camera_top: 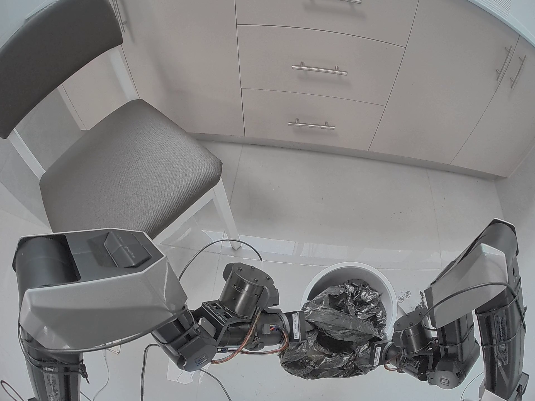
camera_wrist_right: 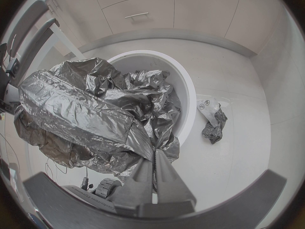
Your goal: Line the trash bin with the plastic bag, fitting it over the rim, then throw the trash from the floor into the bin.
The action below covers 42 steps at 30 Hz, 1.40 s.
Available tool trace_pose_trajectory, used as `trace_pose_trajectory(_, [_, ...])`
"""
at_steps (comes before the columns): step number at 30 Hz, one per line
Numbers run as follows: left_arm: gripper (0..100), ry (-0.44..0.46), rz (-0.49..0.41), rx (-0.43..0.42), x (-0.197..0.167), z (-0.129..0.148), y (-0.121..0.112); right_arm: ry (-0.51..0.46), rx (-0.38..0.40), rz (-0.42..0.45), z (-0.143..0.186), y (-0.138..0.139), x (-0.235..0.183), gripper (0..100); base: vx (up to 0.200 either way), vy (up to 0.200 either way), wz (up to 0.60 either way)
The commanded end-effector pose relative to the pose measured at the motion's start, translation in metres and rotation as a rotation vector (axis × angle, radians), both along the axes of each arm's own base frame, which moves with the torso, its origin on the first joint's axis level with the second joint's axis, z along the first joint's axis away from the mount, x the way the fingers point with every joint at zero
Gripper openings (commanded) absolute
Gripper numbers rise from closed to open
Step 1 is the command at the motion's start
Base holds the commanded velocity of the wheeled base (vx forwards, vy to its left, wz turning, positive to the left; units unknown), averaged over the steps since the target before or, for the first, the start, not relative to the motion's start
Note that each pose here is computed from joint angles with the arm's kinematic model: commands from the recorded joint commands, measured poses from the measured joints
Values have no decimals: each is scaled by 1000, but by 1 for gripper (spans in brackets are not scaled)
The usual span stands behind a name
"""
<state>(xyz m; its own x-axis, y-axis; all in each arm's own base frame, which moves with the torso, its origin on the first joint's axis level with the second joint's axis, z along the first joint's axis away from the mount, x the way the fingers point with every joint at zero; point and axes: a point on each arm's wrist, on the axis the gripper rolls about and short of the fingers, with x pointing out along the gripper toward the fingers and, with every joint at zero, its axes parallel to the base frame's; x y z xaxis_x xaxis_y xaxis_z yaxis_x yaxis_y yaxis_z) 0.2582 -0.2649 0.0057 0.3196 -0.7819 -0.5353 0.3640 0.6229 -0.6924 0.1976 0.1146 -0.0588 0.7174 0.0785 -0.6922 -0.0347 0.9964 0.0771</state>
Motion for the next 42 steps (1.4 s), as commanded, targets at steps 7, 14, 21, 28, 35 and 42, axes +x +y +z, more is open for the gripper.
trace_pose_trajectory(7, [0, 0, 1, -1, 0, 0, 0, -60, 31, -5, 11, 1, 6, 0, 0, 0, 0])
trace_pose_trajectory(14, [0, -32, 58, -21, 7, 8, -4, -156, 36, -27, 34, -9, 17, 0, 0, 0, 0])
trace_pose_trajectory(21, [0, -76, 207, -4, 16, 20, -15, -213, 58, -76, 46, -18, 28, 0, 0, 0, 0])
trace_pose_trajectory(28, [0, -138, 321, 84, 20, 34, -37, -279, 76, -166, 51, -34, 50, 0, 0, 0, 0])
trace_pose_trajectory(35, [0, -124, 315, 115, 26, 32, -48, -291, 87, -210, 48, -45, 63, 0, 0, 0, 0])
trace_pose_trajectory(42, [0, -116, 311, 129, 26, 28, -48, -294, 102, -216, 44, -48, 70, 0, 0, 0, 0])
